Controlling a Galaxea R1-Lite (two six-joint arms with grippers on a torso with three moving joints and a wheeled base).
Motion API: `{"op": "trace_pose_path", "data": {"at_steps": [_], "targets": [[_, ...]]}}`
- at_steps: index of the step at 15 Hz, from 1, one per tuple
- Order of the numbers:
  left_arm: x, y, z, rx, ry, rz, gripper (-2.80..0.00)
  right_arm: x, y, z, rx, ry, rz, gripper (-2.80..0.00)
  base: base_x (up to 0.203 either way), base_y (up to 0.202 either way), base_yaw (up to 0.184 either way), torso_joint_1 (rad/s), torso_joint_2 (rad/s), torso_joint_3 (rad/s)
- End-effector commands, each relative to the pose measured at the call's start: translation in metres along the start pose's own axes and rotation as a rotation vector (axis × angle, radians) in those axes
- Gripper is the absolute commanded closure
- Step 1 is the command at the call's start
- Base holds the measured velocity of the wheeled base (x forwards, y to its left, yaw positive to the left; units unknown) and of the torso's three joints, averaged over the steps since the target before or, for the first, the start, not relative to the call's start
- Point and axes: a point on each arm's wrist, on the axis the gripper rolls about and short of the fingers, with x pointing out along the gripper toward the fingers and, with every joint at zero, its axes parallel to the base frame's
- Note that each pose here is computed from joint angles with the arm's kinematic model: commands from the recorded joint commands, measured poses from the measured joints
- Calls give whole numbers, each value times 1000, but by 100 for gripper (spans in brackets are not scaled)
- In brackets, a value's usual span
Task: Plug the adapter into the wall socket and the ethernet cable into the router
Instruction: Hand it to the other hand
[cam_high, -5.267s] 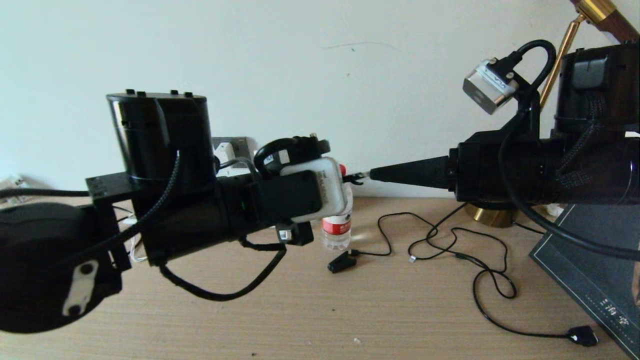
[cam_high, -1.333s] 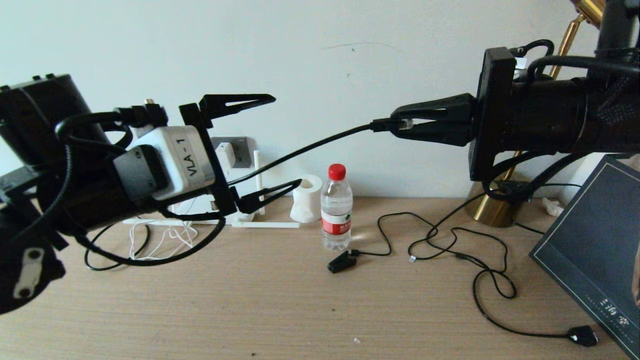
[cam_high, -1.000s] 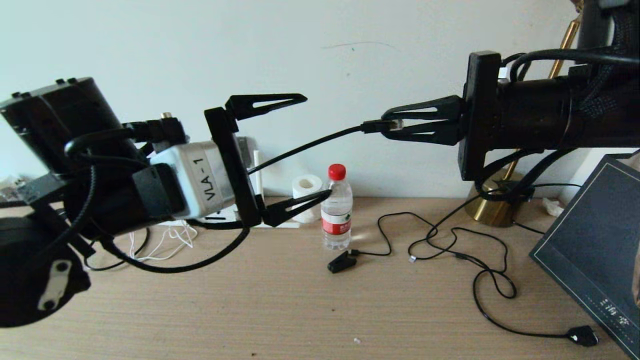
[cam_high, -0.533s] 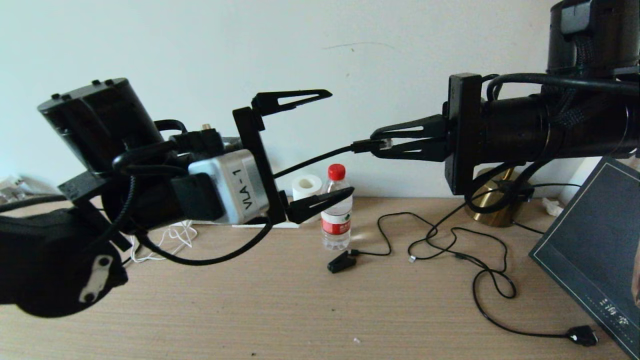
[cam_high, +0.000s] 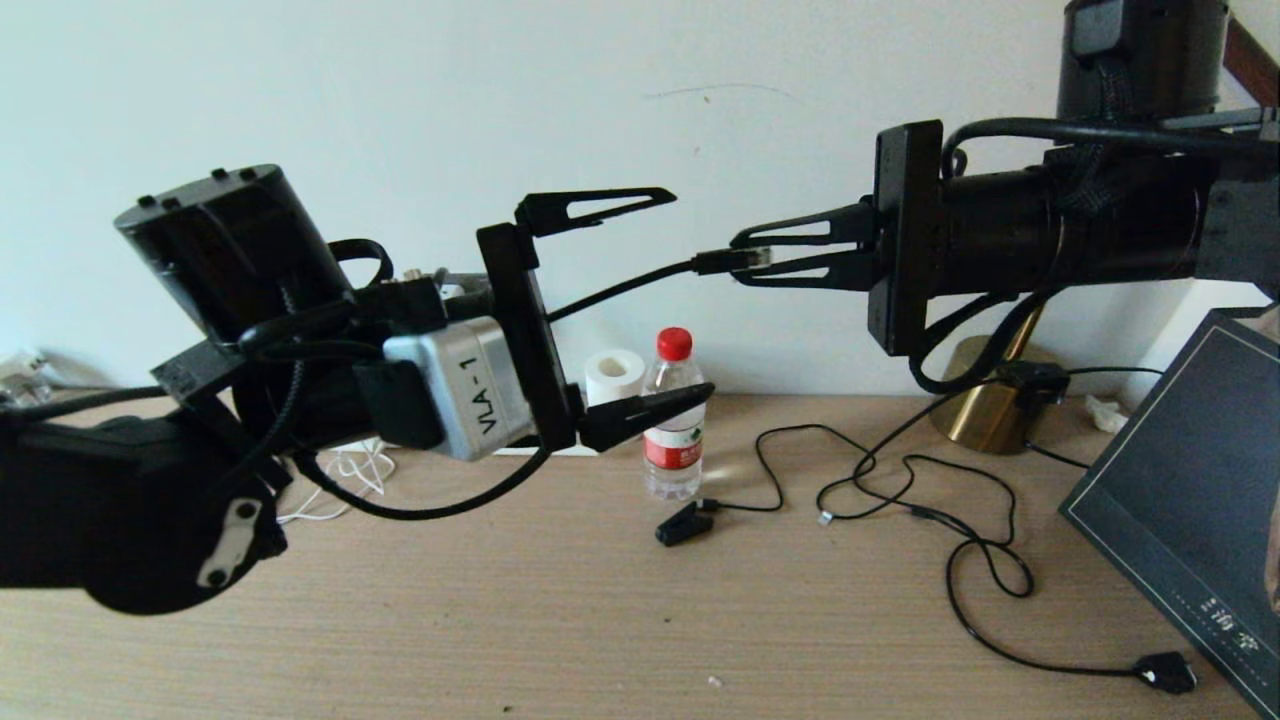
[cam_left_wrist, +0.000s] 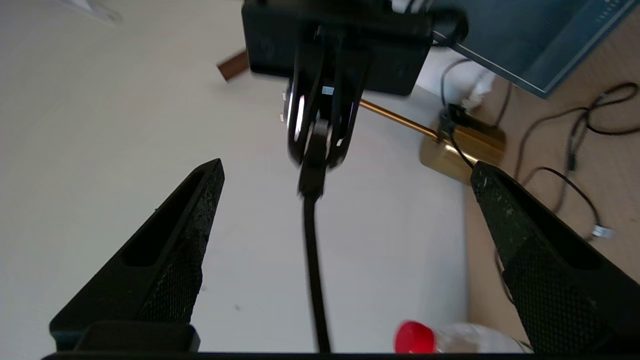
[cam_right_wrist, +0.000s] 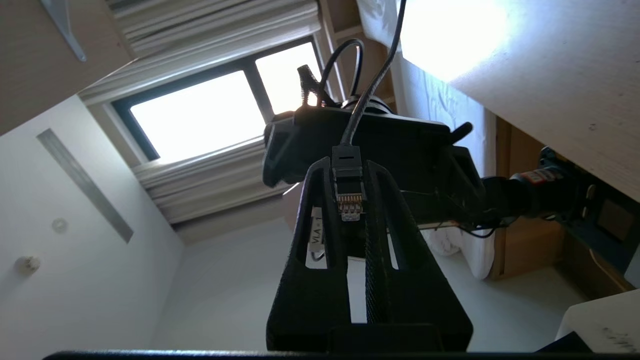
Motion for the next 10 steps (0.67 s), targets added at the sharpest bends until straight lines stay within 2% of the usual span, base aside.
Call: {"op": "trace_pose_path", "data": {"at_steps": [1,5,10], "targets": [[1,1,-1,21,-10,12,-280,5,2,8,9,28,5,0,0,0,0,0,0,0],[5,6,-5,61,-22,48,-280,12,-7,15,31,38,-12,0,0,0,0,0,0,0],[5,3,-7,56,-19,44,-280,11,-9,14,36,57,-15,0,0,0,0,0,0,0]]}}
